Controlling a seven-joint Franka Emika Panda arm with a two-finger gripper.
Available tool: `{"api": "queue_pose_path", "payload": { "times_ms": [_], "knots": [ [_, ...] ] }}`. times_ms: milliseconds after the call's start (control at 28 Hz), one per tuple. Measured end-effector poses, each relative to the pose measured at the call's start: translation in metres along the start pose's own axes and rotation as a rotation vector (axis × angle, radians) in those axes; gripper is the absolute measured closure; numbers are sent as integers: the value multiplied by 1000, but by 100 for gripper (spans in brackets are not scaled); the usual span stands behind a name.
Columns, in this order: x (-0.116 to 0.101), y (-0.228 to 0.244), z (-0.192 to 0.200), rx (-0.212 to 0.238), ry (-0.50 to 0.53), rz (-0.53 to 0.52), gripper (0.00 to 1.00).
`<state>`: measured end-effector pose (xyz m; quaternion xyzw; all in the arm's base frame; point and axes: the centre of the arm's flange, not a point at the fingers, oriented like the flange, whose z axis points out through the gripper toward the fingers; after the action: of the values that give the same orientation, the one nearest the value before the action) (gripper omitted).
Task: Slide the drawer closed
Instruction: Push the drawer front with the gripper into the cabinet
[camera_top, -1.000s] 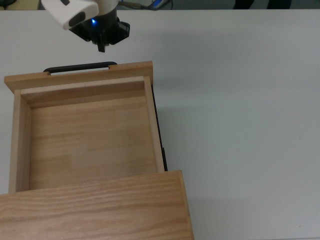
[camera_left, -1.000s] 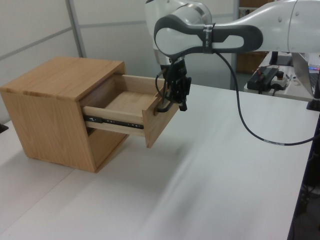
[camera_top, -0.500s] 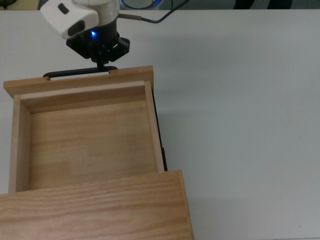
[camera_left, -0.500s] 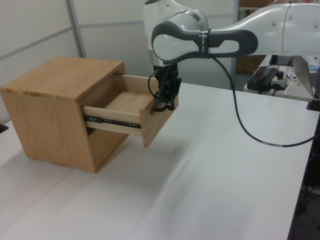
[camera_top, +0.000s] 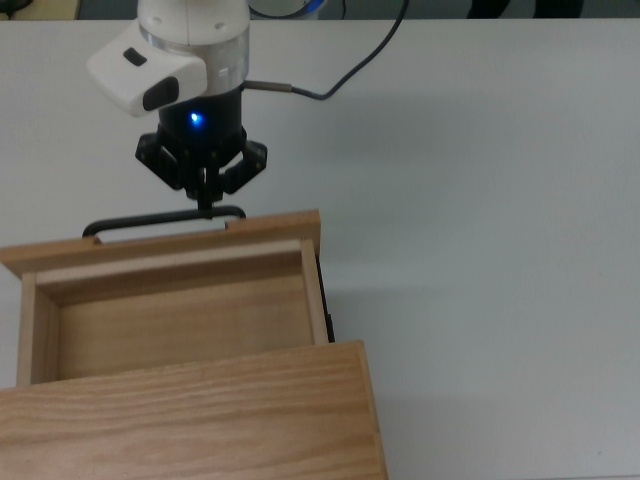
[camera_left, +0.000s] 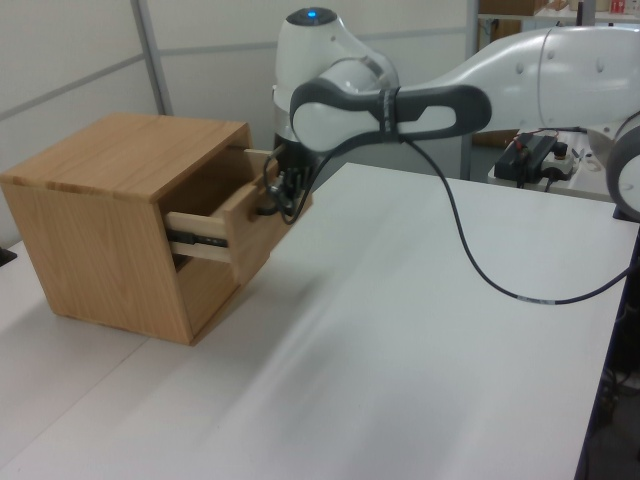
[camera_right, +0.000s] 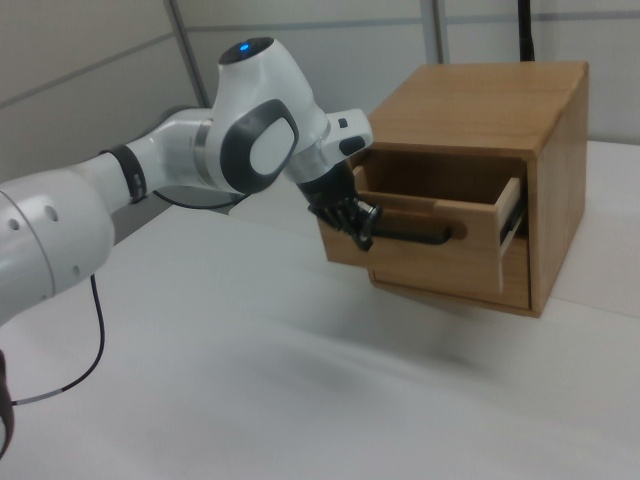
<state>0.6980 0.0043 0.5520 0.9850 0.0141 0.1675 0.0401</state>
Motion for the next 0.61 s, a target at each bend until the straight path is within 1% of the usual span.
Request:
{"api": "queue_pose_path", "payload": {
  "times_ms": [143,357,536,607],
  "knots": [
    [15,-4,12,10,133,-4,99],
    [30,-9,37,25,308,-8,99],
    [37,-13,59,39,452,-10,99],
    [38,-15,65,43,491,-11,99]
  ]
}}
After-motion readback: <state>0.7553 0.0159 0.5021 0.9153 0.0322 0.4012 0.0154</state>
